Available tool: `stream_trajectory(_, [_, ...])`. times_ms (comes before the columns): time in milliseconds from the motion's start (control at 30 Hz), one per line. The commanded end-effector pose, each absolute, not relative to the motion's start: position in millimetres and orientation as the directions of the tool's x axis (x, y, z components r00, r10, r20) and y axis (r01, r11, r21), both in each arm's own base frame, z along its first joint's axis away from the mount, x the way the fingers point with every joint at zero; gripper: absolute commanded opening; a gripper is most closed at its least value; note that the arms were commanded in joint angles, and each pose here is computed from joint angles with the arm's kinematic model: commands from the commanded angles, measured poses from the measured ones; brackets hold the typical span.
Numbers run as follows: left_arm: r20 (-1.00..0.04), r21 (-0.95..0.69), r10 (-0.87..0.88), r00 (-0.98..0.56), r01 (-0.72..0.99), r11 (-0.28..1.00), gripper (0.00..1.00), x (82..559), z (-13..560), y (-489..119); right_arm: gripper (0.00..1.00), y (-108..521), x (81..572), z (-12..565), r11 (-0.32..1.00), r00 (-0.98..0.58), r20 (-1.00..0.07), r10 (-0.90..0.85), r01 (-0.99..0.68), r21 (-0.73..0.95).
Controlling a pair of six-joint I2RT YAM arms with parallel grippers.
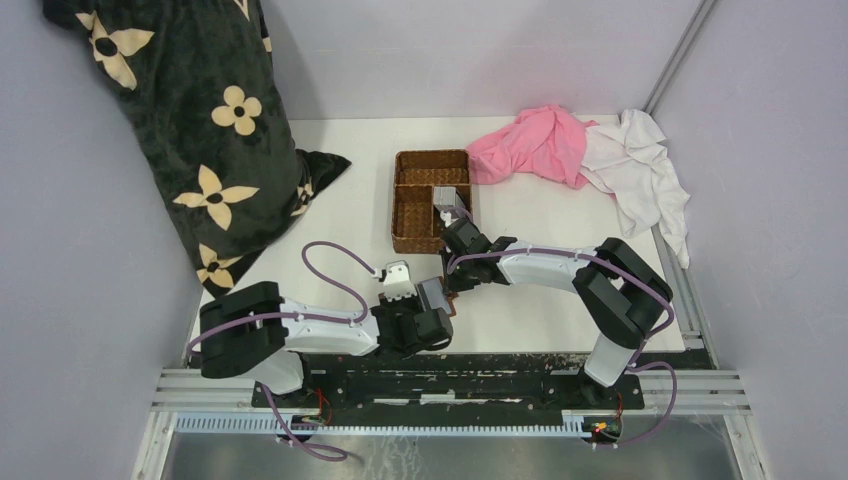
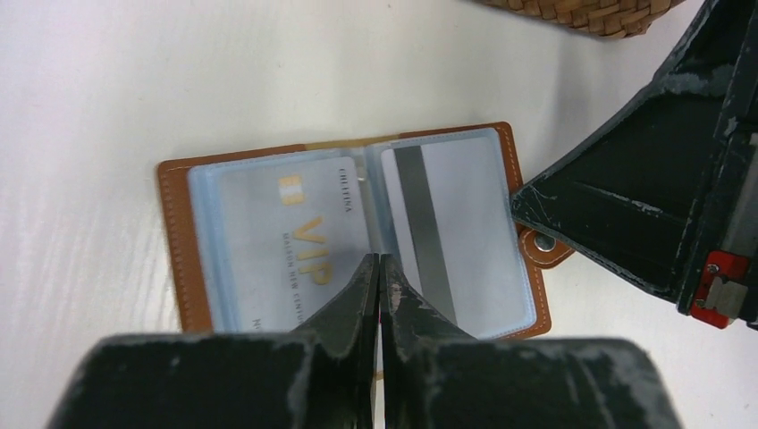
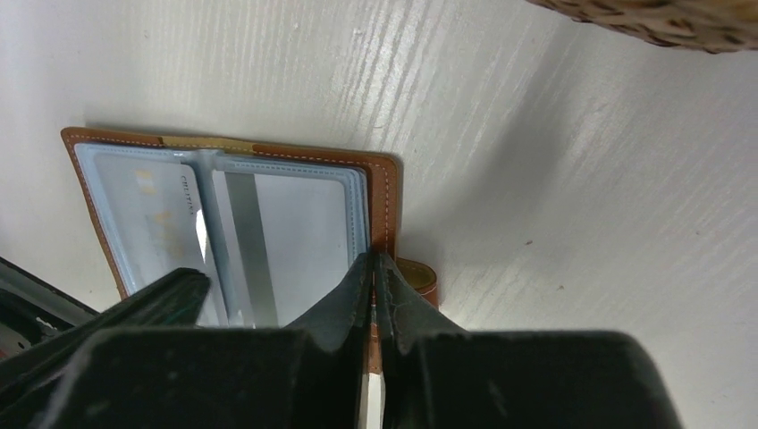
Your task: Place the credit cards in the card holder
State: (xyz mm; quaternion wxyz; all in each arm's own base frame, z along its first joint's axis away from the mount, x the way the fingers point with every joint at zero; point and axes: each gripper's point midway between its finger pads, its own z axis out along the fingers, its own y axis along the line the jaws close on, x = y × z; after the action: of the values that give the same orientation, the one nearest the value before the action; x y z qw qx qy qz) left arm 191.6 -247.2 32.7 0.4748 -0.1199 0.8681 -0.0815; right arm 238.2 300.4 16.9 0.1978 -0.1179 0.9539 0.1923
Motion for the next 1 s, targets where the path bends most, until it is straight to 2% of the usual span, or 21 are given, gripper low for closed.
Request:
stream_trajectory(0, [-0.834, -0.293, -0.34, -0.435, -0.173, 0.94, 0.09, 200, 65, -231, 0.12, 270, 232, 13, 0.931, -0.891, -0.408, -0.2, -0.303, 0.203])
stream_trajectory(133, [-0.843, -0.308, -0.355, -0.404, -0.177, 0.935, 0.17, 200, 83, -218, 0.23, 273, 235, 31, 0.922, -0.877, -0.438, -0.198, -0.318, 0.22])
stream_trajectory(233, [-0.853, -0.328, -0.37, -0.367, -0.174, 0.928, 0.27, 202, 104, -208, 0.33, 277, 241, 53, 0.913, -0.856, -0.482, -0.189, -0.334, 0.235])
stream_trajectory(300, [-0.863, -0.335, -0.376, -0.337, -0.177, 0.926, 0.4, 203, 116, -199, 0.41, 282, 246, 70, 0.903, -0.836, -0.516, -0.186, -0.353, 0.246])
stream_trajectory(467, [-0.88, -0.37, -0.406, -0.248, -0.18, 0.911, 0.61, 209, 148, -183, 0.59, 291, 271, 124, 0.888, -0.751, -0.634, -0.188, -0.405, 0.217])
stream_trajectory(600, [-0.891, -0.37, -0.407, -0.202, -0.194, 0.908, 0.72, 218, 165, -173, 0.62, 299, 294, 153, 0.884, -0.686, -0.69, -0.231, -0.444, 0.146])
stream_trajectory(700, [-0.894, -0.356, -0.396, -0.21, -0.202, 0.912, 0.77, 230, 168, -169, 0.61, 304, 312, 166, 0.888, -0.66, -0.703, -0.264, -0.451, 0.09])
stream_trajectory(800, [-0.884, -0.358, -0.398, -0.246, -0.193, 0.914, 0.77, 247, 164, -170, 0.57, 310, 335, 172, 0.895, -0.633, -0.724, -0.274, -0.444, 0.05])
stream_trajectory(967, [-0.87, -0.374, -0.418, -0.261, -0.204, 0.905, 0.77, 271, 158, -160, 0.5, 306, 378, 178, 0.934, -0.66, -0.736, -0.15, -0.338, 0.113])
